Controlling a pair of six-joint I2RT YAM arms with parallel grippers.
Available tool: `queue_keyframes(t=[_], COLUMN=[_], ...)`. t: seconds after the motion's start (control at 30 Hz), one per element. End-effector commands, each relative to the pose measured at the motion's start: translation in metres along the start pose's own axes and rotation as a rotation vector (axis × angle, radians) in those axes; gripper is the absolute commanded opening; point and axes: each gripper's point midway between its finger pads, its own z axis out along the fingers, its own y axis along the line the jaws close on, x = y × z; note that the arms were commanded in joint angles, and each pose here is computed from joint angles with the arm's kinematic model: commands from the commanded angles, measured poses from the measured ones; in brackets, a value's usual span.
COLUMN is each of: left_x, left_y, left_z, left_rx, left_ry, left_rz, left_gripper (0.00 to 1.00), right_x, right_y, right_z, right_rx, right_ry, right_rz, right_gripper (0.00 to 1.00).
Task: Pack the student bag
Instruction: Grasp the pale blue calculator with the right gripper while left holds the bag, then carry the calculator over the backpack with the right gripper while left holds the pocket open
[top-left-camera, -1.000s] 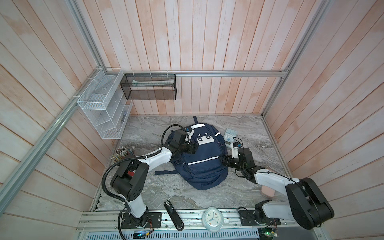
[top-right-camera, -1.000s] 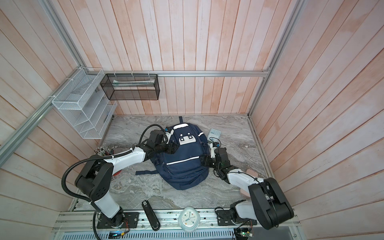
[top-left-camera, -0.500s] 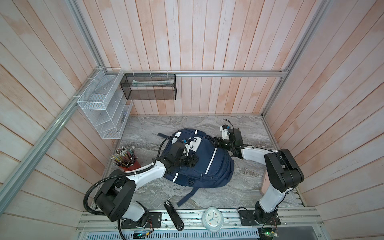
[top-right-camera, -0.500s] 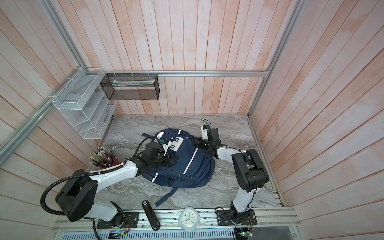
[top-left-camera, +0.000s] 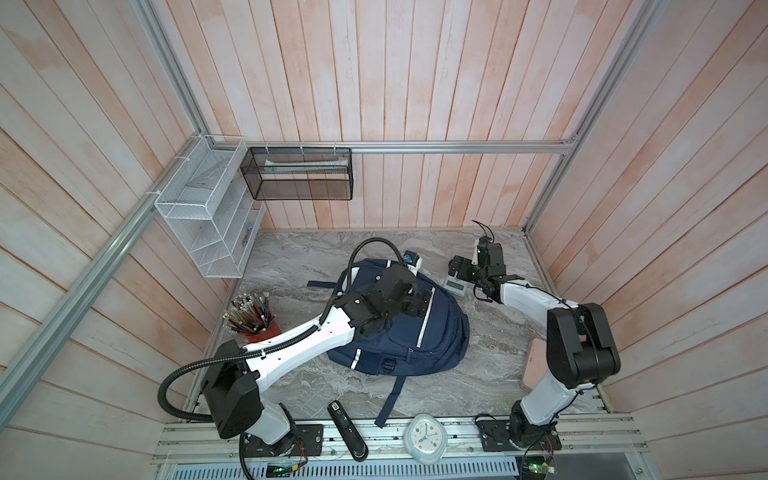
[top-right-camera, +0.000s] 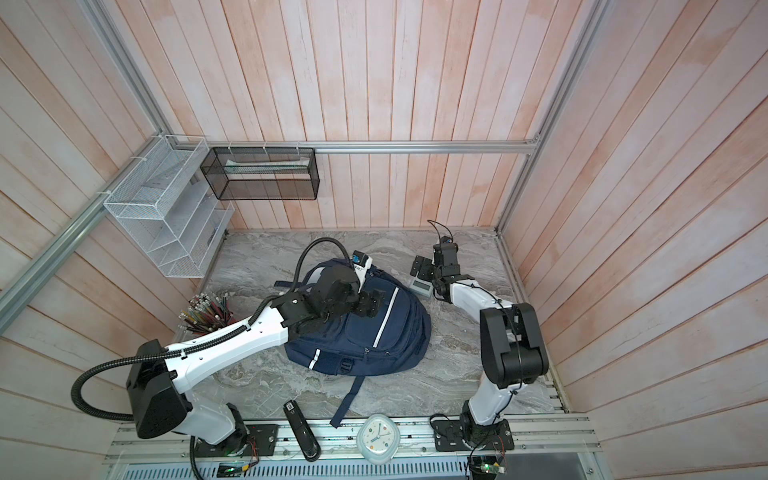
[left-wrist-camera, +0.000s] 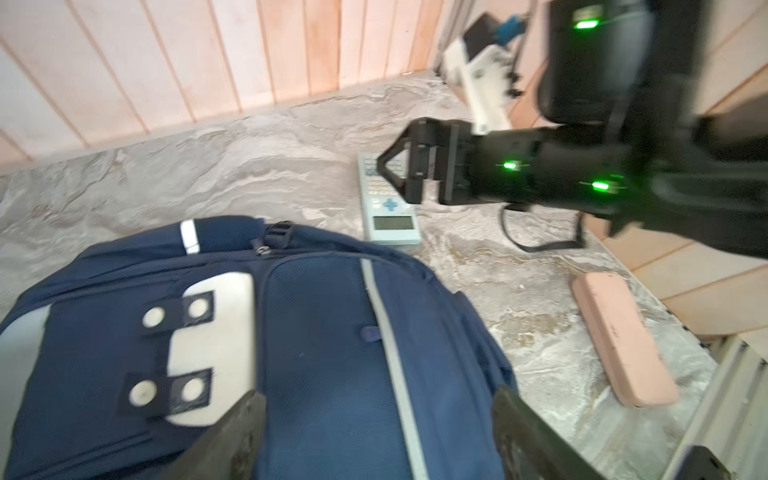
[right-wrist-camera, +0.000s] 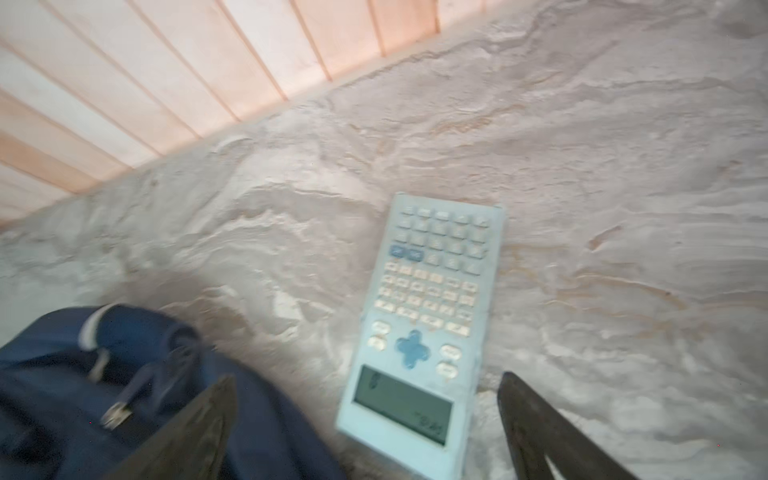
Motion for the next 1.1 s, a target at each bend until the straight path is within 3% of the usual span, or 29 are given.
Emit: queue_keyframes(t=[0.0, 0.13, 0.63, 0.9, 1.0, 1.07], left_x=[0.051, 0.070, 0.100, 0.127, 0.124, 0.119], left_y=[0.003, -0.016, -0.029, -0.016, -0.014, -0.019], left_z=[0.036, 0.058, 0.083, 0.106, 0.106, 0.104], left_rx=[-0.004, 0.052, -0.050, -0.133, -0.150, -0.128], left_ry=[0.181, 0.250, 0.371, 0.445, 0.440, 0.422], left_rz=[0.071, 0.093, 0.188, 0.222, 0.220, 0.206], left_gripper=[0.79, 0.78, 0.84, 0.84, 0.78, 0.70], right_x=[0.015, 0.011, 0.056, 0.070, 0.074, 0.079], right_y=[-0.032, -0.030, -0.028, -0.050, -0.061, -0.073], right_z=[0.025, 0.051, 0.076, 0.066, 0.052, 0.043], right_rx=[0.161, 0.168, 0.277, 0.364, 0.382, 0.391], right_ry=[0.127, 0.175, 0.333, 0.417, 0.424, 0.434], right_rz=[-0.017, -0.014, -0.159, -0.225, -0.230, -0.213], right_gripper=[0.98, 0.98, 0.97, 0.78, 0.73, 0.72])
